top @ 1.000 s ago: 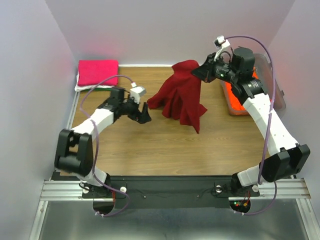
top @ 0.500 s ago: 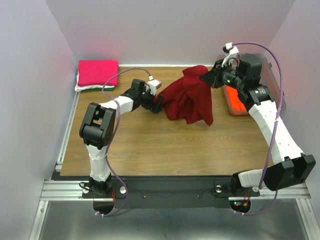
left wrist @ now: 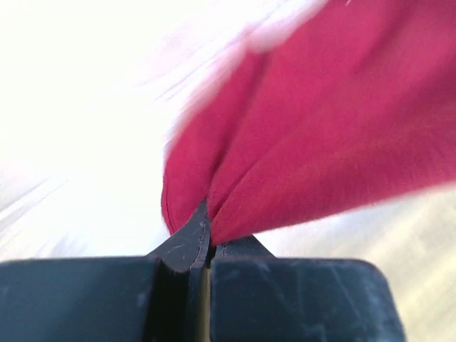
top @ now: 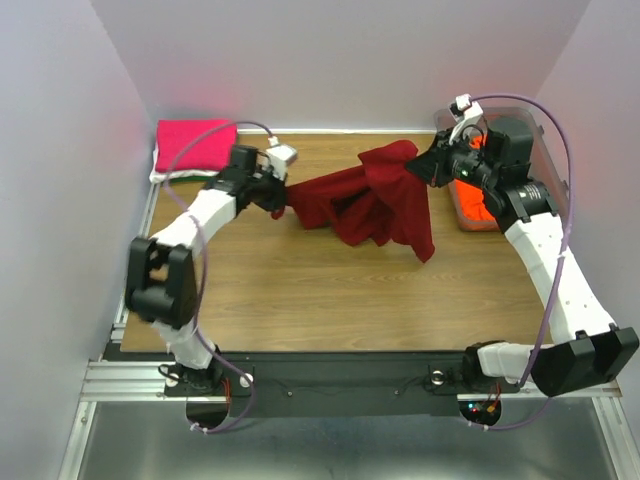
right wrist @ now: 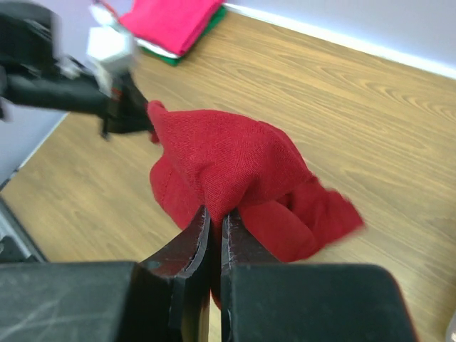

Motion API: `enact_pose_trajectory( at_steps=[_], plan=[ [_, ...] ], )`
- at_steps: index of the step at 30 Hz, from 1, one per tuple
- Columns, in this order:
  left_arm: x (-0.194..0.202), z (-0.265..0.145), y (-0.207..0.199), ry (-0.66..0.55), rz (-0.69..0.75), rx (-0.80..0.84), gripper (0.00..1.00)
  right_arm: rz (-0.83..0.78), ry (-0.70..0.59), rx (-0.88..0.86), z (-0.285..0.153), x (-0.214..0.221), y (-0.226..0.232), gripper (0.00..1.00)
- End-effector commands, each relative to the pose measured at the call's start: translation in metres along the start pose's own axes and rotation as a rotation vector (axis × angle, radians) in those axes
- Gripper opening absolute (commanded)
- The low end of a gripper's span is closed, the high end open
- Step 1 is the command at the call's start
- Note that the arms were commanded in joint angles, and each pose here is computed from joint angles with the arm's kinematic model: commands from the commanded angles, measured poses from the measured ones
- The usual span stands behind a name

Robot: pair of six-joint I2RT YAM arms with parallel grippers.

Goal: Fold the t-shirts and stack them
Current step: Flatten the tshirt out

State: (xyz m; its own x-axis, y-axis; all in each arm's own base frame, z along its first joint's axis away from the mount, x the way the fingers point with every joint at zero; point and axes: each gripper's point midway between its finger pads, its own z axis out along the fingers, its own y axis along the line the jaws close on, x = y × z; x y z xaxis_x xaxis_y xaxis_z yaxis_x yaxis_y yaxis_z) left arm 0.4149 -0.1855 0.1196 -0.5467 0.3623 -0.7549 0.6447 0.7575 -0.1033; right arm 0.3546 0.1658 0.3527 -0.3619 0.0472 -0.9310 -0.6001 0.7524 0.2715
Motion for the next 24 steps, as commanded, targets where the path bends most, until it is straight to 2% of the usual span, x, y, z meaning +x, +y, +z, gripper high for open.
enact_pose_trajectory(
  at_steps=[1,4,7,8,9,10,11,12,13,14,18,20,21,23,24],
  plan=[
    [-0.027,-0.068,-0.045,-0.094,0.099,0.145,0.00,-0.046,-0.073,-0.112,-0.014,-0.024,0.027,0.01],
    [-0.010,-0.081,-0.074,-0.057,0.107,0.255,0.00,0.027,-0.019,-0.171,0.003,-0.008,0.028,0.01],
    [0.003,-0.088,-0.081,-0.036,0.099,0.274,0.00,0.094,0.018,-0.179,0.025,0.012,0.018,0.01],
    [0.006,-0.089,-0.080,-0.032,0.096,0.261,0.02,0.116,0.043,-0.165,0.032,0.024,0.011,0.01],
    [0.008,-0.087,-0.076,-0.023,0.080,0.239,0.12,0.124,0.065,-0.154,0.040,0.032,0.004,0.05],
    [0.011,-0.085,-0.073,-0.009,0.078,0.221,0.25,0.157,0.110,-0.144,0.050,0.048,-0.005,0.18],
    [0.015,-0.086,-0.067,0.014,0.078,0.204,0.55,0.165,0.136,-0.144,0.054,0.056,-0.008,0.39],
    [0.020,-0.088,-0.066,0.036,0.077,0.204,0.72,0.138,0.155,-0.142,0.054,0.063,-0.012,0.81],
    [0.019,-0.092,-0.066,0.029,0.080,0.216,0.91,0.137,0.189,-0.142,0.050,0.071,-0.010,0.99],
    [0.019,-0.098,-0.062,0.018,0.081,0.211,0.99,0.122,0.198,-0.148,0.046,0.074,-0.008,1.00],
    [0.009,-0.125,-0.060,-0.059,0.107,0.161,0.99,0.049,0.235,-0.060,0.029,0.090,-0.019,1.00],
    [0.020,-0.126,-0.062,-0.044,0.095,0.157,0.96,0.012,0.251,-0.008,0.020,0.099,-0.026,0.98],
    [0.024,-0.127,-0.066,-0.043,0.100,0.163,0.91,0.012,0.261,0.000,0.018,0.104,-0.028,0.95],
    [0.041,-0.122,-0.078,-0.010,0.098,0.198,0.83,0.016,0.288,-0.007,0.015,0.117,-0.027,0.81],
    [0.045,-0.120,-0.090,-0.009,0.122,0.226,0.76,0.025,0.300,-0.018,0.015,0.123,-0.025,0.68]
  ],
)
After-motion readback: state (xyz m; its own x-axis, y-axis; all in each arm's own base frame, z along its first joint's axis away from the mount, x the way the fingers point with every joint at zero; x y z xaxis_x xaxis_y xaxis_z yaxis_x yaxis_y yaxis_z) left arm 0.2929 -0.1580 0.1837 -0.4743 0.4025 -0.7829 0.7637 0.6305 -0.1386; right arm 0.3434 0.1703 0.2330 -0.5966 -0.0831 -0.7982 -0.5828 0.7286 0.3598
